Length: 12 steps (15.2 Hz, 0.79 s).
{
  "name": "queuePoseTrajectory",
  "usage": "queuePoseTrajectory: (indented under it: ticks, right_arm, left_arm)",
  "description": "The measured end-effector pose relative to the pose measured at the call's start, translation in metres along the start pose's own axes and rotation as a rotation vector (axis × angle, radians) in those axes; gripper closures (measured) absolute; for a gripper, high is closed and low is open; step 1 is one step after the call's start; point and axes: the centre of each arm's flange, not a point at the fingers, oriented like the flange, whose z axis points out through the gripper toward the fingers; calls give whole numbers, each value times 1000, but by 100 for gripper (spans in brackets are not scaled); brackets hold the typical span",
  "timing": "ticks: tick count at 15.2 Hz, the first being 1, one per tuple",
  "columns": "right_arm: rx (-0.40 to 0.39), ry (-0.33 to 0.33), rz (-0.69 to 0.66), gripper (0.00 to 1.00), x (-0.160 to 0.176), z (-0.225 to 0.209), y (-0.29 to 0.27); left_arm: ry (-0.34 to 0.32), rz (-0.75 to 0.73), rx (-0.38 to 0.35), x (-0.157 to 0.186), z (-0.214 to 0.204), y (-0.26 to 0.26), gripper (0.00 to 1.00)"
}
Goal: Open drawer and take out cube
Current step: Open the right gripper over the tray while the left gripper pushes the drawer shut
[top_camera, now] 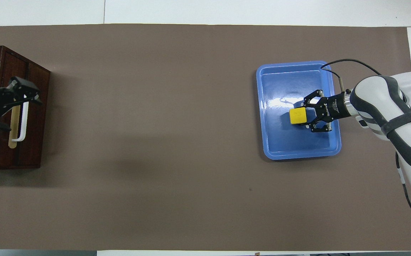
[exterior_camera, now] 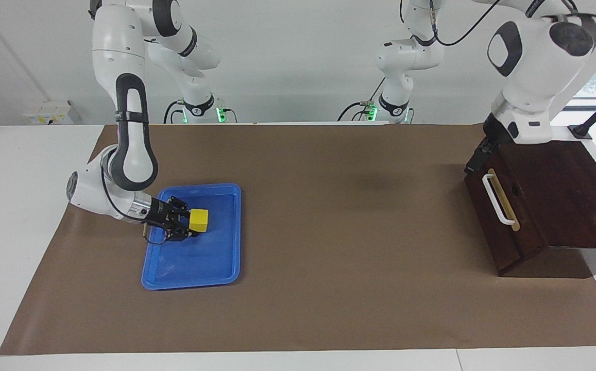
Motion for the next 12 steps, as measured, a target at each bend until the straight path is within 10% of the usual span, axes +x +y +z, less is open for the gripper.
queuePoseTrajectory:
  ticks: [5, 12]
  right_arm:
    - [-36, 33, -21, 1, 4, 1, 6]
    - [-38, 33, -26, 0, 4, 1, 6]
  left_arm:
    - [-106, 403, 38, -2, 16, -4, 0]
    - [-177, 497, 45, 14, 36, 20, 0]
